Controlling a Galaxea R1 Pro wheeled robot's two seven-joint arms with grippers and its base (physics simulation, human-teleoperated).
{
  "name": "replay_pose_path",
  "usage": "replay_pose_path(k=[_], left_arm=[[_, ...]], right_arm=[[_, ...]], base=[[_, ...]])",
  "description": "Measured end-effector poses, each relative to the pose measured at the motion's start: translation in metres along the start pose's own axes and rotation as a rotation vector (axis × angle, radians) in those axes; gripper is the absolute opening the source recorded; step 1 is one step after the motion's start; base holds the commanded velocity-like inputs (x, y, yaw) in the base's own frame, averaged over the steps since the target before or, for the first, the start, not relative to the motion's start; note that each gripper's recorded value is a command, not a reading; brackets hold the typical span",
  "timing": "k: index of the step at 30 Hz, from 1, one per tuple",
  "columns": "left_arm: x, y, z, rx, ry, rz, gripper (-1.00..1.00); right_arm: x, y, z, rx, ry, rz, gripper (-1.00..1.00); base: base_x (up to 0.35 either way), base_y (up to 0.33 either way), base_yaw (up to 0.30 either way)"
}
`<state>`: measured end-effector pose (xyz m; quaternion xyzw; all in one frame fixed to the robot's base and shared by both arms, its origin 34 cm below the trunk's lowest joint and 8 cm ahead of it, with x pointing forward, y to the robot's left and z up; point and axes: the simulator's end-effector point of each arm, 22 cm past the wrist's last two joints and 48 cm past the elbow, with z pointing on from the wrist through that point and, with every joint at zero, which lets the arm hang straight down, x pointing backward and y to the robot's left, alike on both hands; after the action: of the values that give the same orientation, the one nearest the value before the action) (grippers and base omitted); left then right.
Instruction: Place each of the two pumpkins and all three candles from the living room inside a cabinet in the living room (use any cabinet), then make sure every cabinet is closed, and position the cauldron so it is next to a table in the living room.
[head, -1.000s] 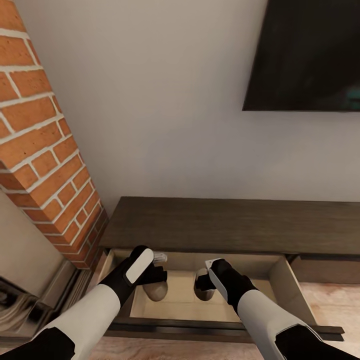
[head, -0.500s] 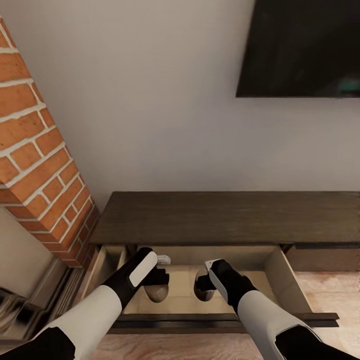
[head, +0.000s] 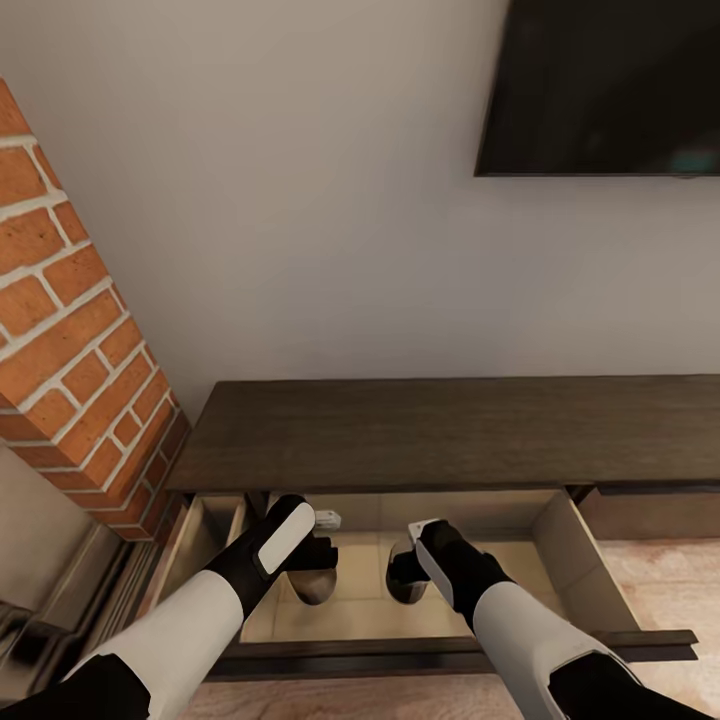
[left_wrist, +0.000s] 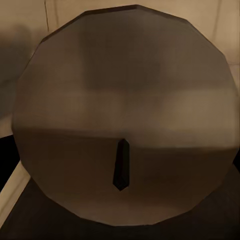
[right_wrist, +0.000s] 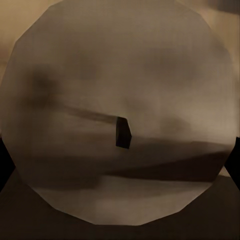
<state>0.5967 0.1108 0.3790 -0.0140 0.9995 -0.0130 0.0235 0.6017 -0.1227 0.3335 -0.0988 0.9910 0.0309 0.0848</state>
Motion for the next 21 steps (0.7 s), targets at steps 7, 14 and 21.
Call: replay_pose_path(k=[7,14,21], left_arm=[[0.005,0.003,0.016,-0.007,0.001,-0.001,-1.00],[0.009,0.004,0.032,-0.008,-0.001,-0.004,-1.00],[0.006,0.004,0.047,-0.015,-0.041,-0.033,-1.00]], right_arm=[[0.008,0.002,0.015,-0.003,0.001,-0.002,-1.00],[0.007,0.000,0.031,0.004,-0.035,-0.002,-1.00],[0.011,0.000,0.046,0.007,-0.054,0.002,-1.00]], base=[[0.000,0.000,0.000],[0.000,0.000,0.000],[0.000,0.000,0.000]])
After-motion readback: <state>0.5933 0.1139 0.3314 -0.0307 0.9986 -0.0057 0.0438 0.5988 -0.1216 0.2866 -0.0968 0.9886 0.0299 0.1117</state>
